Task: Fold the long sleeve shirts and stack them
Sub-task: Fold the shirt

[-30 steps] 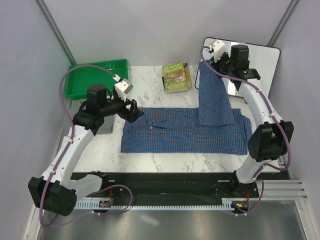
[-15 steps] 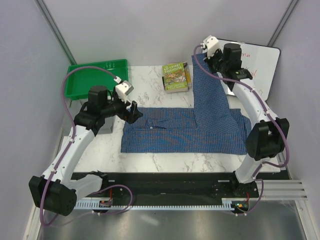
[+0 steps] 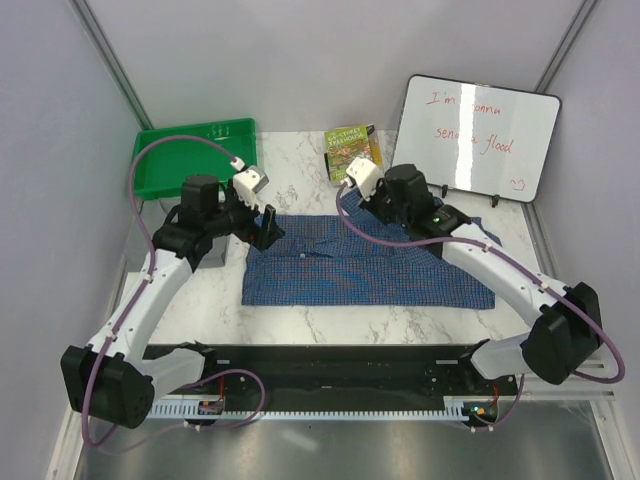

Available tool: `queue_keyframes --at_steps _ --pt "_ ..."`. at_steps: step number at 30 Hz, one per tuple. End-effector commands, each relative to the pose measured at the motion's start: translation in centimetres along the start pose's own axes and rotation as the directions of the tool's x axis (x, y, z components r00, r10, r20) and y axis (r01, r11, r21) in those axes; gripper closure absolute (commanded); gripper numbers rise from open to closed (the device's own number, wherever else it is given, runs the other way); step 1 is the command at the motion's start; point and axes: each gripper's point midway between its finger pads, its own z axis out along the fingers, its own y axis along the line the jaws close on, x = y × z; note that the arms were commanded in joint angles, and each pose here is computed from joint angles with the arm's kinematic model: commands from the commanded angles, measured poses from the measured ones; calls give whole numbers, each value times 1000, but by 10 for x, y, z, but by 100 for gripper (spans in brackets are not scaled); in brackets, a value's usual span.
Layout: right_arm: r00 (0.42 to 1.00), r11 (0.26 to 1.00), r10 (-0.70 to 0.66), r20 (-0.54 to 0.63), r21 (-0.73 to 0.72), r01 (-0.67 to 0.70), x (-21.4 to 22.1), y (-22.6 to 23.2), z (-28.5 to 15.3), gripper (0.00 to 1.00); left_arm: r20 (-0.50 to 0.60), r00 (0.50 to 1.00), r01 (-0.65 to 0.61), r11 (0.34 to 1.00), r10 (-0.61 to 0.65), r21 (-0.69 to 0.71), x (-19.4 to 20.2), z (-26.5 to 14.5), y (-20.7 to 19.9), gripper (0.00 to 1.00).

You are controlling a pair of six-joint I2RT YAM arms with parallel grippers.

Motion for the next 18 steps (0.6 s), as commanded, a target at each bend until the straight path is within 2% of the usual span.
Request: queue_keyframes --at_steps 1,7,9,12,14,15,16,18 --pt "997 996 76 -16 50 -75 -5 26 2 100 -15 999 30 999 -31 -39 4 0 9 6" --pt "993 993 121 -15 -2 -121 -23 78 16 100 -57 989 134 991 -135 -10 21 -2 8 10" --pt "991 989 135 -14 -50 -136 -26 95 18 96 -65 985 160 987 -158 17 26 -1 3 11" --pt "991 972 131 -18 -193 -132 -31 138 17 80 -82 976 206 978 -202 40 35 0 -5 12" --pt "991 949 134 -16 -286 -133 -37 160 11 73 -93 970 230 972 -225 39 40 1 -6 12" --pt "990 932 139 -7 -336 -133 -42 170 7 63 -108 963 253 967 -248 33 47 3 -6 12" --pt "992 924 129 -11 -362 -124 -43 173 4 42 -117 959 262 964 -256 34 50 4 -6 12" --pt "994 922 110 -9 -373 -106 -45 163 -5 24 -136 952 285 956 -274 71 53 6 -13 13"
